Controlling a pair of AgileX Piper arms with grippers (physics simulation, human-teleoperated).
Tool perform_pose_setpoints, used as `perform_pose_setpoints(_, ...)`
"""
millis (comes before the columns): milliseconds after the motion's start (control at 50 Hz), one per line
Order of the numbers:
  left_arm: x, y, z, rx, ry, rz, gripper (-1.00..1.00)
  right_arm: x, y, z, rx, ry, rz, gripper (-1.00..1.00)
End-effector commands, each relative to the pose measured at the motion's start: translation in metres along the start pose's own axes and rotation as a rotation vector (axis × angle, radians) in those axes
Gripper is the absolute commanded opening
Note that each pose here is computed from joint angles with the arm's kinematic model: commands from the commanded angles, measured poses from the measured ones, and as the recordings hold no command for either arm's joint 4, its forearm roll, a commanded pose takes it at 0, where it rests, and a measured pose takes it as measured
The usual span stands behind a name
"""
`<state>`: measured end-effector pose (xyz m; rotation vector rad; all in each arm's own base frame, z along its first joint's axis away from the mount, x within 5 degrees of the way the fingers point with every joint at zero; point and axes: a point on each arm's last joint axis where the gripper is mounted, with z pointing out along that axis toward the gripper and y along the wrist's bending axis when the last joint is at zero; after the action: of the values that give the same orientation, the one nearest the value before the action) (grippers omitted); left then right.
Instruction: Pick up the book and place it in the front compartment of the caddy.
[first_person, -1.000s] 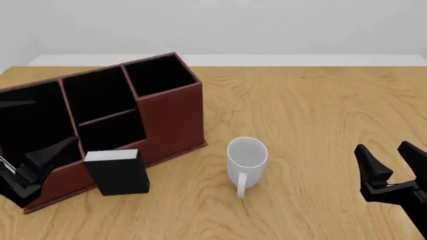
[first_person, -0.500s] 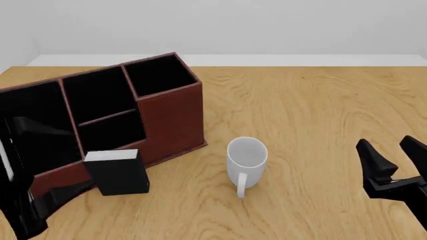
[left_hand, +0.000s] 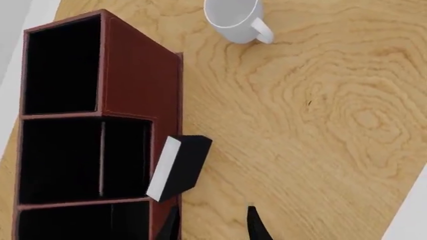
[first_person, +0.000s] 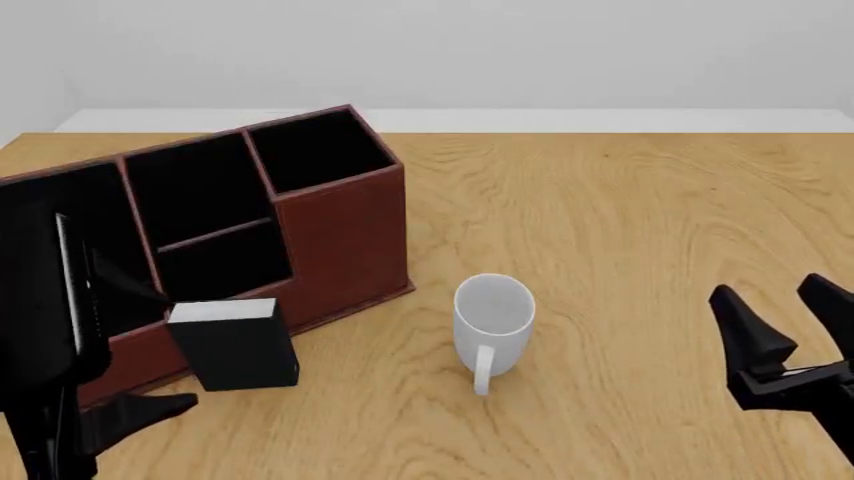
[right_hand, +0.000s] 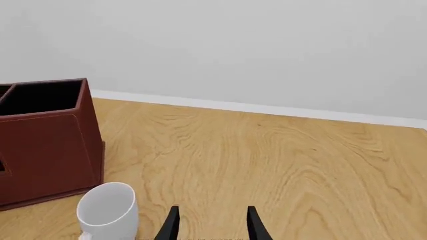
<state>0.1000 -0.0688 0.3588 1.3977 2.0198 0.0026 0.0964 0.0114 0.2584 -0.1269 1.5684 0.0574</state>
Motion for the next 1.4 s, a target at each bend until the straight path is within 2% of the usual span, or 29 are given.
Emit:
perform_pose_setpoints(20,-0.008,0.006,0.007,0.042,0.059,0.034,1.0,0.0,0.002,0.002,-0.02,0.021,-0.002,1.0)
perform_pose_setpoints(80,-0.012,0.007,0.008,0.059,0.073,0.038,1.0,0.0,0.002,0.003,-0.019,0.023,-0.002,1.0)
perform_pose_setpoints(140,-0.008,0.009,0.009,0.049,0.083,0.093,1.0,0.0,0.002,0.003,-0.021,0.022,0.002,1.0)
perform_pose_setpoints(180,-0.015,0.01,0.006,0.061,0.082,0.079,1.0,0.0,0.002,0.003,-0.025,0.023,0.003,1.0)
perform_pose_setpoints(220,-0.013,0.015,0.001,0.032,0.075,0.127,1.0,0.0,0.003,0.002,-0.03,0.023,0.001,1.0)
perform_pose_setpoints(260,-0.019,0.017,0.001,0.046,0.076,0.113,1.0,0.0,0.003,0.002,-0.031,0.022,0.001,1.0)
perform_pose_setpoints(340,-0.023,0.02,0.002,0.046,0.079,0.133,1.0,0.0,0.003,0.003,-0.029,0.022,0.004,1.0)
perform_pose_setpoints(400,-0.03,0.026,0.003,0.042,0.079,0.114,1.0,0.0,0.003,0.004,-0.035,0.026,0.017,1.0)
perform_pose_setpoints(520,-0.032,0.032,0.002,0.026,0.08,0.136,1.0,0.002,0.004,0.005,-0.041,0.033,0.015,1.0)
perform_pose_setpoints(680,-0.037,0.037,0.005,0.027,0.087,0.114,1.0,0.001,0.004,0.005,-0.044,0.034,0.021,1.0)
perform_pose_setpoints(920,-0.044,0.052,0.005,0.002,0.095,0.139,1.0,0.004,0.007,0.008,-0.064,0.041,0.022,1.0)
perform_pose_setpoints(940,-0.043,0.054,0.011,0.012,0.112,0.13,1.0,0.006,0.007,0.009,-0.067,0.046,0.022,1.0)
perform_pose_setpoints(960,-0.033,0.054,0.011,-0.006,0.119,0.183,1.0,0.006,0.007,0.009,-0.068,0.048,0.023,1.0)
perform_pose_setpoints(1000,-0.041,0.053,0.013,0.012,0.114,0.159,1.0,0.006,0.007,0.009,-0.066,0.049,0.023,1.0)
perform_pose_setpoints(1040,-0.031,0.057,0.018,0.001,0.139,0.188,1.0,0.005,0.007,0.008,-0.065,0.047,0.027,1.0)
perform_pose_setpoints(1120,-0.03,0.059,0.02,-0.002,0.142,0.199,1.0,0.007,0.007,0.009,-0.068,0.05,0.026,1.0)
perform_pose_setpoints(1140,-0.021,0.055,0.024,0.011,0.164,0.231,1.0,0.008,0.007,0.009,-0.069,0.053,0.026,1.0)
perform_pose_setpoints(1220,-0.025,0.055,0.027,0.035,0.176,0.203,1.0,0.01,0.008,0.01,-0.068,0.058,0.028,1.0)
perform_pose_setpoints(1400,-0.027,0.054,0.03,0.062,0.191,0.207,1.0,0.007,0.007,0.008,-0.068,0.052,0.029,1.0)
